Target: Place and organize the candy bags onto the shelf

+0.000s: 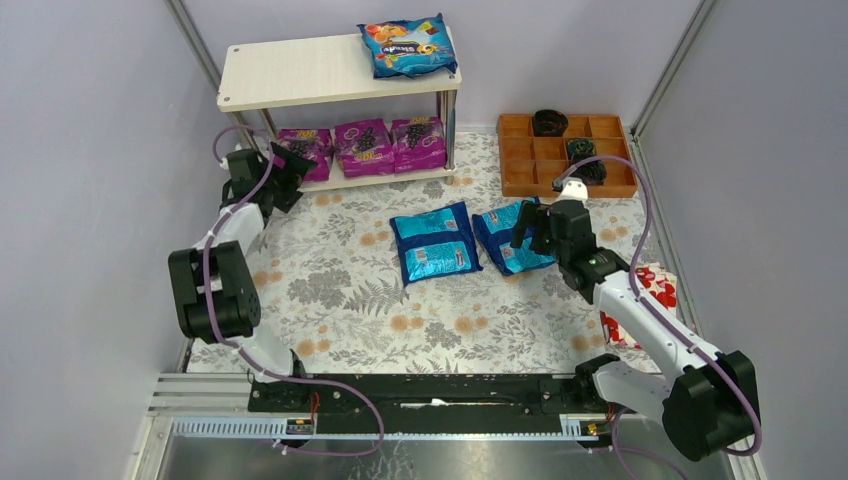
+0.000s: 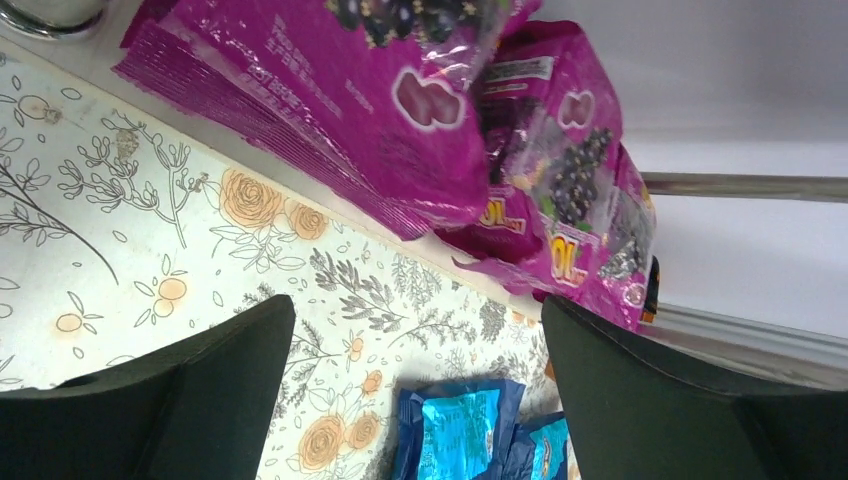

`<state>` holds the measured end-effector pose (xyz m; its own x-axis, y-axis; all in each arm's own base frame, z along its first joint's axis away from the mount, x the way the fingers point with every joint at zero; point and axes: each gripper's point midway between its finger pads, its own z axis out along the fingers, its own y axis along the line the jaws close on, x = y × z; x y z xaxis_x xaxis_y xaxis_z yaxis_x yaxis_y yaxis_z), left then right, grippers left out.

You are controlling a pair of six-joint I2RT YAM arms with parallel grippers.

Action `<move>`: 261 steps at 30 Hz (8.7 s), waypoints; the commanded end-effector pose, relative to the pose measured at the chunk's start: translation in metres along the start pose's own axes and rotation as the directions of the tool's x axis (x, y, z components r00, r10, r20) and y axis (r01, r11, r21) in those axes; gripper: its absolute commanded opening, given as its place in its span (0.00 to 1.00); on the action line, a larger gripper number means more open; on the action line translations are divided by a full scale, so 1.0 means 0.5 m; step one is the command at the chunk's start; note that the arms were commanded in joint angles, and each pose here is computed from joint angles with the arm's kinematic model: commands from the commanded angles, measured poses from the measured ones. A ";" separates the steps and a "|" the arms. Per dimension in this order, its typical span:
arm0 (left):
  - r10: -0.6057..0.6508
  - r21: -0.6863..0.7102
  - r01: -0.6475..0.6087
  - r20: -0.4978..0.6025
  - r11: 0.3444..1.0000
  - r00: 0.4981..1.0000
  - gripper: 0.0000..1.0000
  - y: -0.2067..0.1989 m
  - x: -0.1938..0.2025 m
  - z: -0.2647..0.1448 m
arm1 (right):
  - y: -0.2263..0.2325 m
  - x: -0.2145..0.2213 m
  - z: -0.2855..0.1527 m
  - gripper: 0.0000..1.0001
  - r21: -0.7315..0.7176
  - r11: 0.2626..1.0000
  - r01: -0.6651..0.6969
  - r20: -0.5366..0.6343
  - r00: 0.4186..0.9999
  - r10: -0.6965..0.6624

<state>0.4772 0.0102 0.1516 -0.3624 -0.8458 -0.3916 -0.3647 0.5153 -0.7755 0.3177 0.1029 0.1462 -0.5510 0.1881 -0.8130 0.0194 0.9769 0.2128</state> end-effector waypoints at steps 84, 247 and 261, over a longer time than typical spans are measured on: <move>0.611 0.658 -0.511 0.097 0.553 0.785 0.99 -0.418 0.314 -0.404 | 0.359 -0.247 0.224 0.76 -0.410 0.854 0.321 0.493 0.866 -0.089; -0.110 0.005 0.119 -0.341 0.993 0.933 0.77 0.125 0.441 -0.229 | 0.383 0.328 0.044 0.53 -0.060 0.636 0.770 -0.114 0.627 -0.770; -0.060 0.257 0.241 -0.557 0.936 0.828 0.99 0.012 0.585 -0.247 | 0.429 0.264 -0.011 0.00 -0.176 0.727 0.664 0.045 0.743 -0.668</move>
<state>0.2474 -0.1991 0.0598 -0.7487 -0.6619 0.0347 -0.3327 0.3300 -0.8834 0.2409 0.3185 0.0547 -0.4290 -0.6018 -0.6737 -0.4988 0.7796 -0.3788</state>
